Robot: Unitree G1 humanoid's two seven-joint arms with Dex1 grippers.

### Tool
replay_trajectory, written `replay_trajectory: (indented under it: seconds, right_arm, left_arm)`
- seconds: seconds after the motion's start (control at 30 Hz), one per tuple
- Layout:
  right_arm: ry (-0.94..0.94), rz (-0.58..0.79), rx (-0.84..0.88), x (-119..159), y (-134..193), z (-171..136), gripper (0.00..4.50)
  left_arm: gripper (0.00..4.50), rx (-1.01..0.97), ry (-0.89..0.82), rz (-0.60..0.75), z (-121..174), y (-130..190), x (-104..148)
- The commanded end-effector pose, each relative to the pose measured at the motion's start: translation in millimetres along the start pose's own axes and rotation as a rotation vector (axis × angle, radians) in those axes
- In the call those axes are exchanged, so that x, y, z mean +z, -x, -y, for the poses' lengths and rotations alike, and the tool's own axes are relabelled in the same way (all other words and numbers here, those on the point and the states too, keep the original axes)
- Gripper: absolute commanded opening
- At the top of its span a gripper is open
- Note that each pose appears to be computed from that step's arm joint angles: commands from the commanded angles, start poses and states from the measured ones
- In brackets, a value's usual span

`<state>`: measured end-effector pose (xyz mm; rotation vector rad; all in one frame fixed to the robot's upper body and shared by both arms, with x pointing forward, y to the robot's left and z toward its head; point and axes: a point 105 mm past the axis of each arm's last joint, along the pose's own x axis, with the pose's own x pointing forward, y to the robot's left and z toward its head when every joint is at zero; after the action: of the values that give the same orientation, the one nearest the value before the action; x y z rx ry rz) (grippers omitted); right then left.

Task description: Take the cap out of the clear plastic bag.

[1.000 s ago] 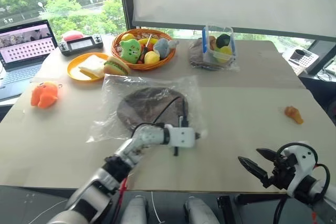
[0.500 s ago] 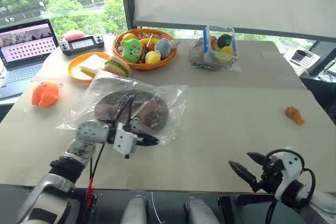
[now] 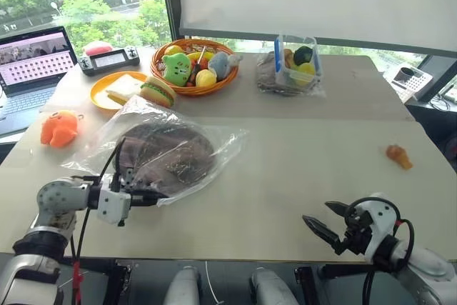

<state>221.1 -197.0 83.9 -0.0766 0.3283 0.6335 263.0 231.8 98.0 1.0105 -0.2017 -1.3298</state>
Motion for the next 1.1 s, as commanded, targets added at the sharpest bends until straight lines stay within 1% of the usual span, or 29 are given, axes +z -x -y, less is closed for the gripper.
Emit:
replay_trajectory:
  seconds: [0.03,0.13,0.23,0.3,0.33,0.4,0.47,0.5,0.57,0.6,0.67,0.7,0.8,0.87,1.03,1.1]
  right_arm:
    - [0.068,0.047,0.045,19,-5,3,4.50]
    - [0.082,0.053,0.065,24,-9,3,4.50]
    - [0.088,0.051,0.082,26,-11,3,4.50]
    - [0.091,0.050,0.093,26,-13,2,4.50]
    - [0.092,0.049,0.098,27,-14,2,4.50]
    - [0.094,0.049,0.106,27,-16,1,4.50]
    - [0.094,0.048,0.114,27,-16,1,4.50]
    - [0.094,0.047,0.118,28,-17,1,4.50]
    - [0.094,0.046,0.122,28,-18,1,4.50]
    - [0.095,0.045,0.126,28,-19,1,4.50]
    - [0.095,0.045,0.132,28,-20,2,4.50]
    - [0.095,0.045,0.134,28,-21,3,4.50]
    - [0.094,0.041,0.146,28,-23,4,4.50]
    - [0.093,0.035,0.154,27,-25,6,4.50]
    - [0.094,0.024,0.174,25,-28,8,4.50]
    - [0.097,0.024,0.187,26,-32,9,4.50]
  left_arm:
    - [0.08,0.064,-0.018,-0.131,0,34,-13]
    - [0.08,0.092,-0.007,-0.196,3,46,-22]
    - [0.08,0.117,-0.002,-0.226,4,51,-25]
    - [0.61,0.132,0.014,-0.235,8,53,-27]
    - [0.78,0.148,0.031,-0.235,8,54,-28]
    - [1.59,0.161,0.045,-0.233,9,55,-27]
    - [2.18,0.179,0.059,-0.233,9,56,-27]
    - [2.67,0.189,0.064,-0.234,8,56,-27]
    - [3.28,0.204,0.070,-0.234,7,57,-26]
    - [3.66,0.220,0.077,-0.235,5,58,-26]
    - [4.23,0.260,0.097,-0.239,-1,62,-26]
    - [4.45,0.283,0.113,-0.240,-4,64,-25]
    - [4.45,0.329,0.173,-0.209,-15,66,-14]
    - [4.45,0.328,0.195,-0.177,-16,63,1]
    - [4.45,0.342,0.248,-0.087,-22,48,45]
    - [4.45,0.342,0.316,-0.012,-22,30,71]
